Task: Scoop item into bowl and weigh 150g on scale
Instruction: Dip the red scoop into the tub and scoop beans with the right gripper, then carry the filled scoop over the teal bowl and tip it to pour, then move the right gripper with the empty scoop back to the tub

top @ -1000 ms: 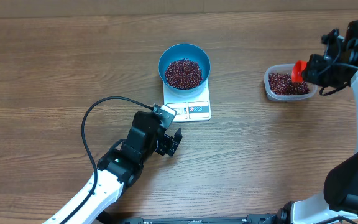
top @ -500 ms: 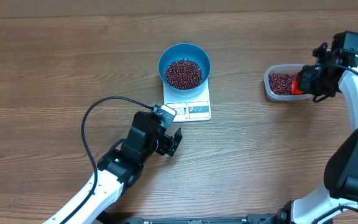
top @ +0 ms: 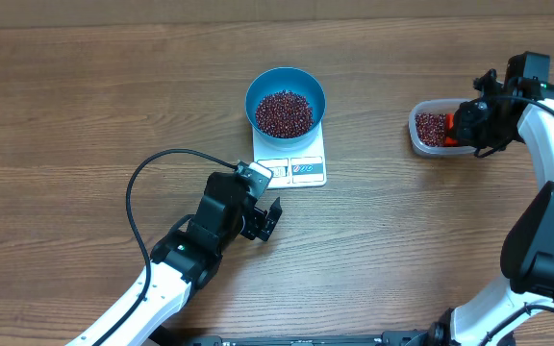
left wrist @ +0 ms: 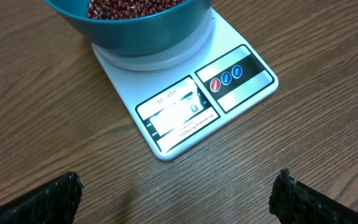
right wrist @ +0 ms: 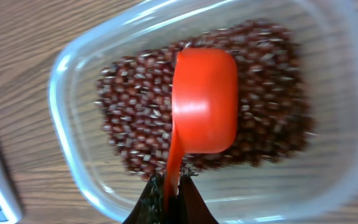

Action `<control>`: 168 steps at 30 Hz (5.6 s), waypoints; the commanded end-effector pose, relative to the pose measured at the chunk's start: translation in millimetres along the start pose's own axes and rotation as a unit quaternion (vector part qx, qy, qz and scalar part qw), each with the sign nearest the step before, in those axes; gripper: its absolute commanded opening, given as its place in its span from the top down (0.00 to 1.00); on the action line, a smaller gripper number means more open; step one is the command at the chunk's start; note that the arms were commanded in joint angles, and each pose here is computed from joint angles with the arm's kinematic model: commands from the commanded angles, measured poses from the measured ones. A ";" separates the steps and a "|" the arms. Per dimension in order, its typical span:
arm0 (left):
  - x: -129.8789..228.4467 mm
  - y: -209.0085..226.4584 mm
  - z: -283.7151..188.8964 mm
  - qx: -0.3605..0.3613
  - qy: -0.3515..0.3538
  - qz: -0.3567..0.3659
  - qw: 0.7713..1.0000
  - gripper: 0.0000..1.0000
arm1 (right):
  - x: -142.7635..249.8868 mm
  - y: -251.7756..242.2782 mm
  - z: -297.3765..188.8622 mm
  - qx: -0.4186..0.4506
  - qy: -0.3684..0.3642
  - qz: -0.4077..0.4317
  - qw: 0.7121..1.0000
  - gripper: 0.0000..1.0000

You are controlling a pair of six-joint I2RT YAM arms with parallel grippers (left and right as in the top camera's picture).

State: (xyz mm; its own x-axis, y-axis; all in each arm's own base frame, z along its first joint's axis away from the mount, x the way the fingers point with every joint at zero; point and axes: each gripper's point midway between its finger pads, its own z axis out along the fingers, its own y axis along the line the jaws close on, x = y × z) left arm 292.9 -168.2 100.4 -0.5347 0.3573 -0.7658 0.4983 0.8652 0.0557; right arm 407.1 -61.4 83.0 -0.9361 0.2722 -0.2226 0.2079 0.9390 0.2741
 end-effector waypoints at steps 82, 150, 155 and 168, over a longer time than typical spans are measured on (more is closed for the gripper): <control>3.8 -1.4 1.9 0.001 0.005 -0.005 1.000 0.00 | 7.9 131.4 -89.4 -0.510 0.007 -0.004 0.860 0.96; 3.8 -1.5 1.9 0.001 0.005 -0.005 1.000 0.00 | 12.0 324.0 -118.7 -0.059 -0.167 -0.313 0.933 0.96; 3.8 -1.4 1.9 0.001 0.005 -0.005 1.000 0.00 | -0.1 289.5 -154.2 -0.108 -0.163 -0.270 0.943 0.96; 3.8 -1.5 1.9 0.001 0.005 -0.005 1.000 0.00 | -26.6 127.0 -176.0 -0.045 -0.119 -0.093 0.988 0.96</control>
State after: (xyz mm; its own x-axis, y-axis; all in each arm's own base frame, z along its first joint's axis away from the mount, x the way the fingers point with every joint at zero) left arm 292.9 -168.2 100.4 -0.5347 0.3573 -0.7658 0.4983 0.8652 0.0557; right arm 411.4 34.8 279.2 -0.8741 0.1121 -0.4725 -0.0254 0.9611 0.2750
